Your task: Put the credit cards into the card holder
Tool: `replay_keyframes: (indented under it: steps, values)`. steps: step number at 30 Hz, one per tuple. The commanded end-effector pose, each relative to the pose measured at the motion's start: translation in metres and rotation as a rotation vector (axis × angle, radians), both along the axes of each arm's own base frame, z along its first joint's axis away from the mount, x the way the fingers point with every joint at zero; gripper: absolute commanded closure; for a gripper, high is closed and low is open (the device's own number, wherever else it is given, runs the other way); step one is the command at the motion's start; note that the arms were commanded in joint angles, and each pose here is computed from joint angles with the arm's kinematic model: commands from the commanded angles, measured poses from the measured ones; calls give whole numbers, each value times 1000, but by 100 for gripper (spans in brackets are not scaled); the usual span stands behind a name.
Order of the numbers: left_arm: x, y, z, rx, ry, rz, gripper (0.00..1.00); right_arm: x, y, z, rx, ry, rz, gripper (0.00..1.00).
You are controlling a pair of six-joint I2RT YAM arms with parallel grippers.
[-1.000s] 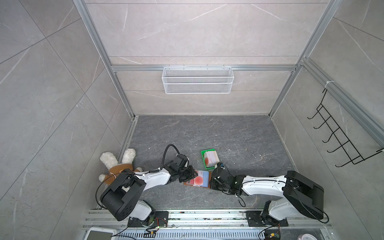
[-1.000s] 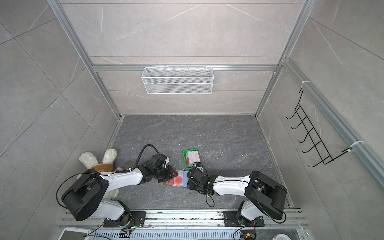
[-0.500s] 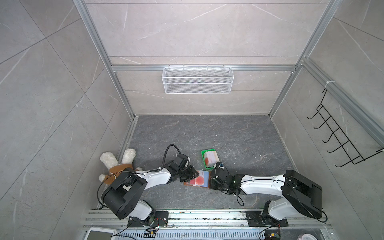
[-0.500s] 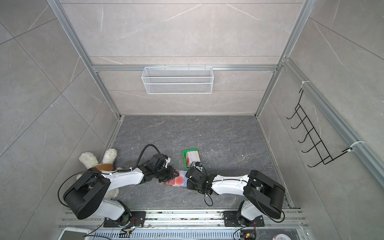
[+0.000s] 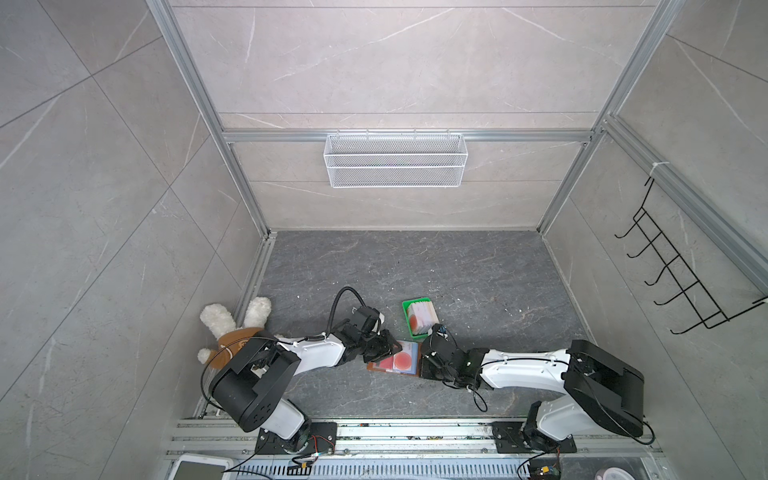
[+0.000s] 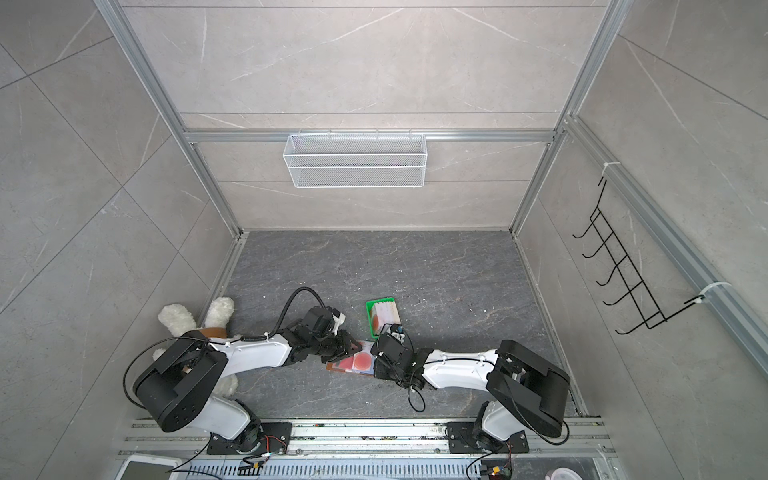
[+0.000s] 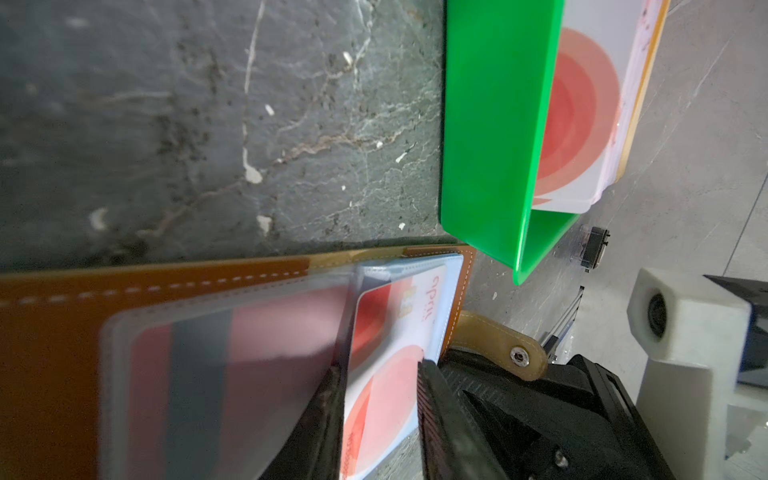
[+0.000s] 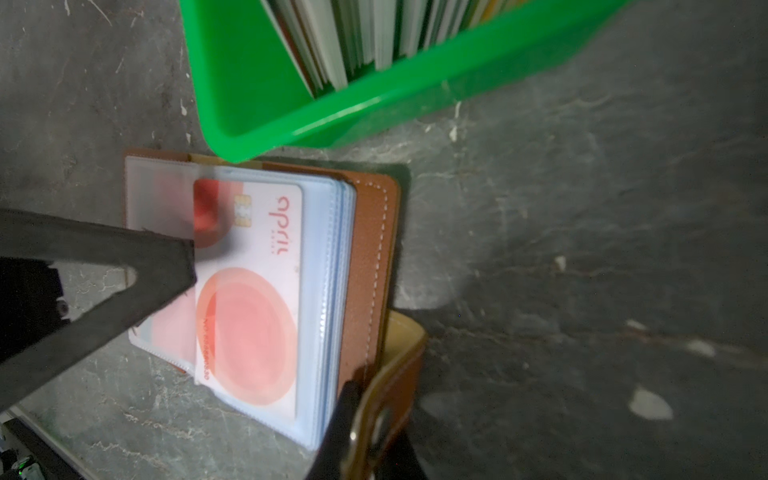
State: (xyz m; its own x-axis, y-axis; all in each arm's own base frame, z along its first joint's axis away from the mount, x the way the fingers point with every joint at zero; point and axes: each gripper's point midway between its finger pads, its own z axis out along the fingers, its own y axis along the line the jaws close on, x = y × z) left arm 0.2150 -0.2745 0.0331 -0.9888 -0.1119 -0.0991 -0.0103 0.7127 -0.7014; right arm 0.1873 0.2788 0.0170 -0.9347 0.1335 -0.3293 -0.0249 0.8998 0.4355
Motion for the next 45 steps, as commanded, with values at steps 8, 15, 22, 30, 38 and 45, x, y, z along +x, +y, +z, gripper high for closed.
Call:
replay_keyframes:
  steps: [8,15,22,30,38,45]
  values:
    - [5,-17,12,-54,-30,-27,68,-15,-30,-29,-150,59,0,87]
    - [4,-19,11,-59,-29,-33,68,-16,-31,-30,-151,60,-2,87]
    - [1,-21,13,-65,-31,-44,68,-16,-34,-30,-157,60,-13,87]
    - [-6,-21,11,-68,-26,-52,68,-15,-39,-30,-178,55,-23,87]
    - [-24,-22,6,-53,-9,-37,68,-14,-47,-26,-199,53,-64,88]
    - [-38,-26,6,-42,-8,-27,68,-12,-51,-15,-188,23,-74,88]
